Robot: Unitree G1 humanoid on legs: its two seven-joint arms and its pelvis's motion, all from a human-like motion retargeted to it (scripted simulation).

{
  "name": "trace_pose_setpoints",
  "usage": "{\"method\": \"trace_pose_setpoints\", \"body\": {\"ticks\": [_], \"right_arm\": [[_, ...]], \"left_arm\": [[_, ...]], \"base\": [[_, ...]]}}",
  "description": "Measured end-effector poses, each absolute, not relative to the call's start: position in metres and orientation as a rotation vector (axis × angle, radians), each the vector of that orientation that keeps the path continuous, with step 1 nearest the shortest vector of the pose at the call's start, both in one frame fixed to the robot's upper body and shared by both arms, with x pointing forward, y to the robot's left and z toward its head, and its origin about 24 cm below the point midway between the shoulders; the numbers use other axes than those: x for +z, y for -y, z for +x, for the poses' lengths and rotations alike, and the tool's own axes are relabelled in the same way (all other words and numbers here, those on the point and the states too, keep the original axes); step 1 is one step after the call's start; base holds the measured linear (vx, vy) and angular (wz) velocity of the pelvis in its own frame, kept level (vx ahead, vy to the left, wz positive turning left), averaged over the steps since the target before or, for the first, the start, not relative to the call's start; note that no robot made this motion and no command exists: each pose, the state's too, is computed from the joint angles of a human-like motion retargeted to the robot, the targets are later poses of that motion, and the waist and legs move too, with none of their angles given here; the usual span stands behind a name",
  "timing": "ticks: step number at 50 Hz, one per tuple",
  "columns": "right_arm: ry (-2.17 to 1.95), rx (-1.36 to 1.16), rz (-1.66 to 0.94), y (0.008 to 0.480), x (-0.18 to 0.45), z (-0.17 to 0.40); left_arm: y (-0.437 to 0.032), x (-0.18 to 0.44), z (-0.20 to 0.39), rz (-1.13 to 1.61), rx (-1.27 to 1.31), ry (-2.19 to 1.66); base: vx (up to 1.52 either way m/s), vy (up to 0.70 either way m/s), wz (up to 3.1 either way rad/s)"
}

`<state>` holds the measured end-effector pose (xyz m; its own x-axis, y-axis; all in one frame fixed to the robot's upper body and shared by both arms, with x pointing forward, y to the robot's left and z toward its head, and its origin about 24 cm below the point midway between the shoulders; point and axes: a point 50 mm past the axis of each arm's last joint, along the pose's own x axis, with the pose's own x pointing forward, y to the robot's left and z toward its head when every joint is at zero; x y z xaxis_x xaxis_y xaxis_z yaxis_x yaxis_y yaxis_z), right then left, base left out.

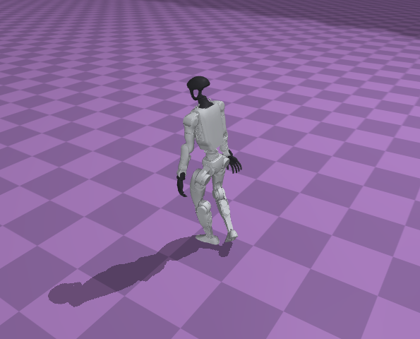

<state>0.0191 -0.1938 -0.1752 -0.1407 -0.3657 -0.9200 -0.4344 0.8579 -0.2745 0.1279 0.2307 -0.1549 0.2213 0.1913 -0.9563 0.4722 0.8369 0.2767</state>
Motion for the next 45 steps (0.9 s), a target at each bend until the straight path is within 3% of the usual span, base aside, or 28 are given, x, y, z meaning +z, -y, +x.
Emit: {"method": "trace_pose_setpoints", "body": {"ticks": [5, 10, 16, 22, 27, 30, 38, 45], "right_arm": [[-1.964, 0.234, -0.491, 0.192, -0.173, -0.031], [-1.996, 0.472, -0.552, 0.192, -0.171, -0.047], [-2.107, 0.458, -0.516, 0.196, -0.166, -0.041], [-1.959, 0.288, -0.411, 0.193, -0.17, 0.014], [-1.749, 0.228, -0.431, 0.204, -0.17, 0.057], [-1.674, 0.152, -0.454, 0.217, -0.165, 0.082], [-1.446, 0.0, -0.033, 0.209, -0.151, 0.144], [-1.429, 0.032, -0.096, 0.191, -0.16, 0.132]], "left_arm": [[-0.245, -0.122, 0.194, 0.7, -0.166, -1.097], [-0.263, -0.098, 0.219, 0.722, -0.087, -0.936], [-0.256, -0.131, 0.164, 0.66, -0.073, -1.085], [-0.233, -0.169, 0.068, 0.562, -0.221, -1.441], [-0.236, -0.171, 0.039, 0.652, -0.339, -1.554], [-0.235, -0.172, 0.036, 0.557, -0.193, -1.557], [-0.208, -0.177, 0.023, -0.057, 0.357, -1.564], [-0.221, -0.175, 0.004, 0.063, 0.275, -1.648]], "base": [[0.71, -0.16, 0.88], [0.75, -0.37, 0.07], [1.04, -0.37, -0.86], [0.86, -0.23, 0.57], [0.76, -0.12, 0.9], [0.41, 0.43, 1.11], [0.26, 0.5, 1.64], [0.7, -0.08, 0.39]]}}
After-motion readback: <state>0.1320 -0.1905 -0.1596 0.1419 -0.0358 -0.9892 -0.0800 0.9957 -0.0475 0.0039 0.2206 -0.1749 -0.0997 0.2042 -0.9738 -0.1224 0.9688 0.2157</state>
